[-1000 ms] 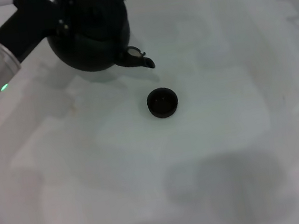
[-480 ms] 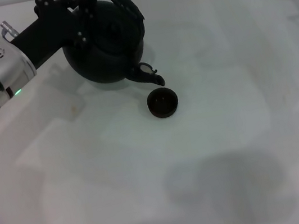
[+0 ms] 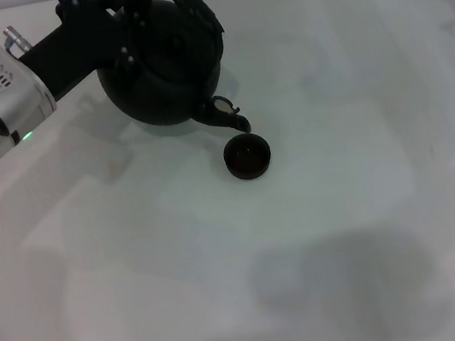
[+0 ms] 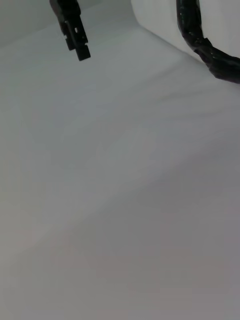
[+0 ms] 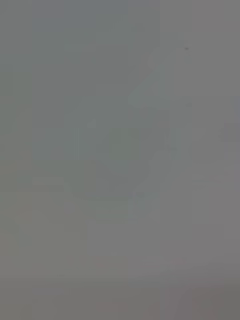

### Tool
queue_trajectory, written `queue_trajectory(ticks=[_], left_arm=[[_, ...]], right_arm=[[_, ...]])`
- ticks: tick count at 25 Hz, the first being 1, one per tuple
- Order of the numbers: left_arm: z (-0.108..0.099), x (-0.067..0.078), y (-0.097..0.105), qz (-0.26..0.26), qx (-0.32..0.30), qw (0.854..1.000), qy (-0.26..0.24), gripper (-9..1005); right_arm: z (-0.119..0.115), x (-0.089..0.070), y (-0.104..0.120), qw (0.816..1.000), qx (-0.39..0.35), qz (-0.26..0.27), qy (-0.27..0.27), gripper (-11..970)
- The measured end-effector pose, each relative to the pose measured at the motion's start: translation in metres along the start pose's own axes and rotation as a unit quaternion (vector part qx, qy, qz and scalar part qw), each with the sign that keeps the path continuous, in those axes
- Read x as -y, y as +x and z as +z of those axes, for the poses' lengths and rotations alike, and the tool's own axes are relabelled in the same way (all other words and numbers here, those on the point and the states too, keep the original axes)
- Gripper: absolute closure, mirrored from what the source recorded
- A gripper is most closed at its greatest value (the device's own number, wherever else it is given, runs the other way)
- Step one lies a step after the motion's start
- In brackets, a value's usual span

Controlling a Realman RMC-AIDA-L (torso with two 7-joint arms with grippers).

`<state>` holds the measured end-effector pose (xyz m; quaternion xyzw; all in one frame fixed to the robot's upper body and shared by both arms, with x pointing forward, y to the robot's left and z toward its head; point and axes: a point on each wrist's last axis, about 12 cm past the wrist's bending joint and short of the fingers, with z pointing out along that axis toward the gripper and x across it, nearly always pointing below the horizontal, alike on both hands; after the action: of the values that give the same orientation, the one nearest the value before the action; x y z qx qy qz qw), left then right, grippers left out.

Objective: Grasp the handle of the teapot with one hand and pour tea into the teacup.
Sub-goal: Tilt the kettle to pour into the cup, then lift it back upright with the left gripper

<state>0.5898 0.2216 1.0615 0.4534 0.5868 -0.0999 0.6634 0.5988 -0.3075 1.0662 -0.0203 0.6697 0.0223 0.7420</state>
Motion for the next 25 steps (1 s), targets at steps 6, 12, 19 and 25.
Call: queue_trajectory(ticks=[6,12,19,25], left_arm=[[0.0022,0.0007,-0.0020,0.010,0.003,1.000,0.014,880],[0.0029,0.0008,-0.0038,0.014,0.009,1.000,0.020,881],[-0.0014,-0.0041,-0.0057,0.032,0.021,0.999,0.019,881],[-0.0024,-0.0058,-0.0068,0.035,0.025,0.999,0.019,882]], right_arm=[[-0.0003,-0.0001,0.0003,1.000,-0.001,0.000,-0.001,132],[-0.0018,0.0007,0.0015,1.000,-0.003,-0.001,0.001,131],[-0.0035,0.0039,0.0015,1.000,-0.002,-0.003,0.004,131],[-0.0037,0.0046,0.0014,1.000,-0.001,-0.003,0.006,132]])
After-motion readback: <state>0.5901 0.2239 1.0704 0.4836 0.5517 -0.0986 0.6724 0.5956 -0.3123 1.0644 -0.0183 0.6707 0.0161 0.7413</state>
